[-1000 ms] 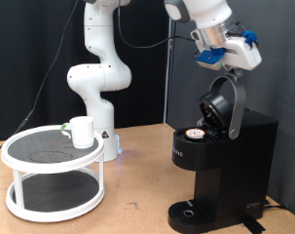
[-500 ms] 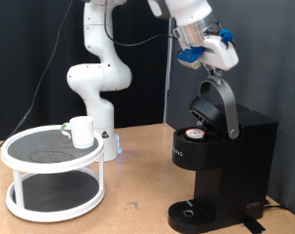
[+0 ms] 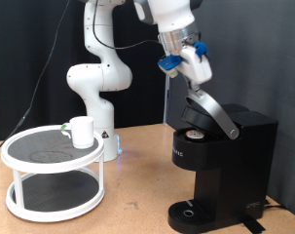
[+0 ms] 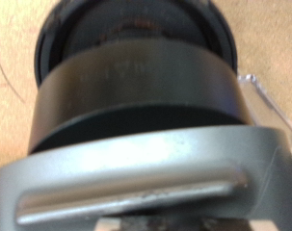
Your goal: Make a cup of coffee with the keurig machine
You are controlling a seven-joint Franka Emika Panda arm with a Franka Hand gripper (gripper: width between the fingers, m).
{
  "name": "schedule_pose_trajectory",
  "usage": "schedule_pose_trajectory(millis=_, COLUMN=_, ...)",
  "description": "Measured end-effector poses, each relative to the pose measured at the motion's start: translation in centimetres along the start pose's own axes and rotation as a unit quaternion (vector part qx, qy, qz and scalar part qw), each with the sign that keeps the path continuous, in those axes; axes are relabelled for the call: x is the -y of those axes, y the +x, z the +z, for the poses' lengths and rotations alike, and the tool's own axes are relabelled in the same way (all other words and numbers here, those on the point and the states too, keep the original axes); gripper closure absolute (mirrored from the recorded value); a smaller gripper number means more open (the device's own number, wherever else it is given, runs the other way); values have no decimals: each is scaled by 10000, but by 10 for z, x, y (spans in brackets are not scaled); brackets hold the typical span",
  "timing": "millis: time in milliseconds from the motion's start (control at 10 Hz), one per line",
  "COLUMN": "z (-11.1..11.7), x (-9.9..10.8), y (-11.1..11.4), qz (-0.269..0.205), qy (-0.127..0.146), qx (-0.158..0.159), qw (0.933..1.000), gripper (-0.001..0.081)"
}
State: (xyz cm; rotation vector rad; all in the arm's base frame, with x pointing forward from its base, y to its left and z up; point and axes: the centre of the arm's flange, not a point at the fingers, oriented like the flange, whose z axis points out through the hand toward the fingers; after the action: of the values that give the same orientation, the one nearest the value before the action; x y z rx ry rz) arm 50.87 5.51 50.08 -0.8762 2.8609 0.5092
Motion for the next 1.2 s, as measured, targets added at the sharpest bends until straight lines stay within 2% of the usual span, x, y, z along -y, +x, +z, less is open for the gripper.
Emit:
schedule_pose_trajectory(millis=300, z=23, x=25, y=17, qz=184, qy=90, qx=-364, qw=9991, gripper=806)
schedule_pose_trajectory(millis=800, z=76, x=58, y=36, qz=347, qy=160, qx=-455, qw=9982, gripper=806)
schedule_pose_trajectory(millis=1200, z=76, x=60, y=36, qz=147, qy=187, qx=-405, qw=9989, gripper=806)
